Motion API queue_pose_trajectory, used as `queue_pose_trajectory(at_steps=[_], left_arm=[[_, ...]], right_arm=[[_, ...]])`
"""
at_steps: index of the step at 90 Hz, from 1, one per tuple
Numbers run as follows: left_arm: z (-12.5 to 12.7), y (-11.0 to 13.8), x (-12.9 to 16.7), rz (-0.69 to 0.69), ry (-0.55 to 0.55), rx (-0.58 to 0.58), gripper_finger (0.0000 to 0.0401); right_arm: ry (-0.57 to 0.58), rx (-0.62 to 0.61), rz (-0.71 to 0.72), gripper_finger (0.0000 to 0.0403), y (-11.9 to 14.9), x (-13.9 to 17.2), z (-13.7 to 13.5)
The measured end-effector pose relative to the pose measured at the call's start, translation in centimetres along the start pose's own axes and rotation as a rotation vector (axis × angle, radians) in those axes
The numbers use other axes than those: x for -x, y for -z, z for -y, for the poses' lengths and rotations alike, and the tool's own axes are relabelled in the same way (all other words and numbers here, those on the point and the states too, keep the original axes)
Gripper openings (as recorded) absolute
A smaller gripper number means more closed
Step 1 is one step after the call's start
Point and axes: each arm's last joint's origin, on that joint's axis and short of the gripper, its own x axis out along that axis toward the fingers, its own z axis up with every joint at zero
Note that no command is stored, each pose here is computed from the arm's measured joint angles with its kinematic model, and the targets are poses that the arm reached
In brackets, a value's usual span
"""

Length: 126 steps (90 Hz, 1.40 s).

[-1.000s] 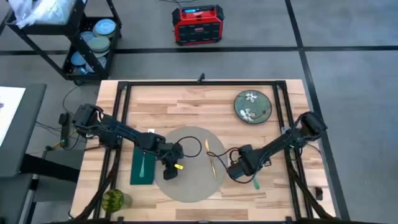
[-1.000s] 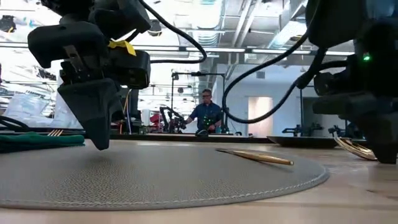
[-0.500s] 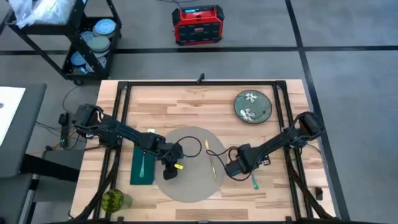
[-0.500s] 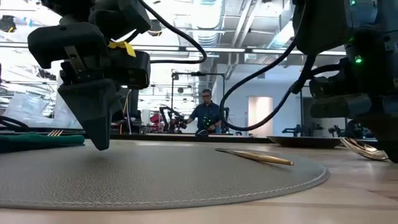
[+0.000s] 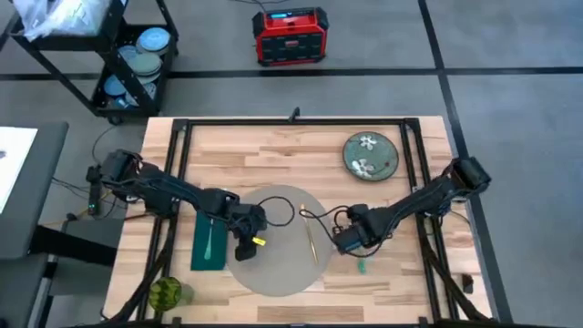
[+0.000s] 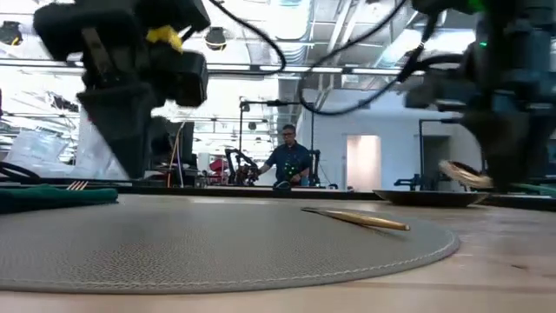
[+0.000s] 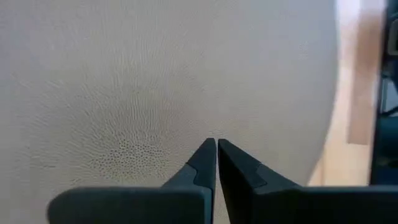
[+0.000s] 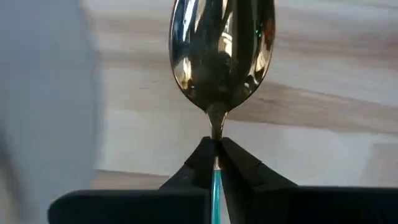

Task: Set table place
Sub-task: Put the spoon beside the dinner knife

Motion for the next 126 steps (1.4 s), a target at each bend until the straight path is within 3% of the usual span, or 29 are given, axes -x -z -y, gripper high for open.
queue_pose_trajectory(at_steps=[11,24,49,88,126], left_arm=[[0.5,-0.5,2.8,0.028,0.001,-0.026,0.0],[1.0,0.1,5.9,0.075,-0.002,-0.029,0.0],[0.7,2.2,9.3,0.101,-0.129,0.032,0.0],[0.6,2.5,9.5,0.103,-0.161,0.051,0.0],[0.6,2.4,9.5,0.111,-0.164,0.05,0.0]], right_arm=[[-0.098,0.018,0.01,0.0,-1.1,-0.1,-1.4],[-0.056,0.093,0.039,0.0,-3.0,-0.2,-3.2],[-0.058,0.215,0.05,0.0,-6.9,-1.2,-7.5],[-0.069,0.25,-0.024,0.0,-5.0,-3.4,-8.7],[-0.136,0.215,0.001,0.0,-6.0,-3.5,-9.5]])
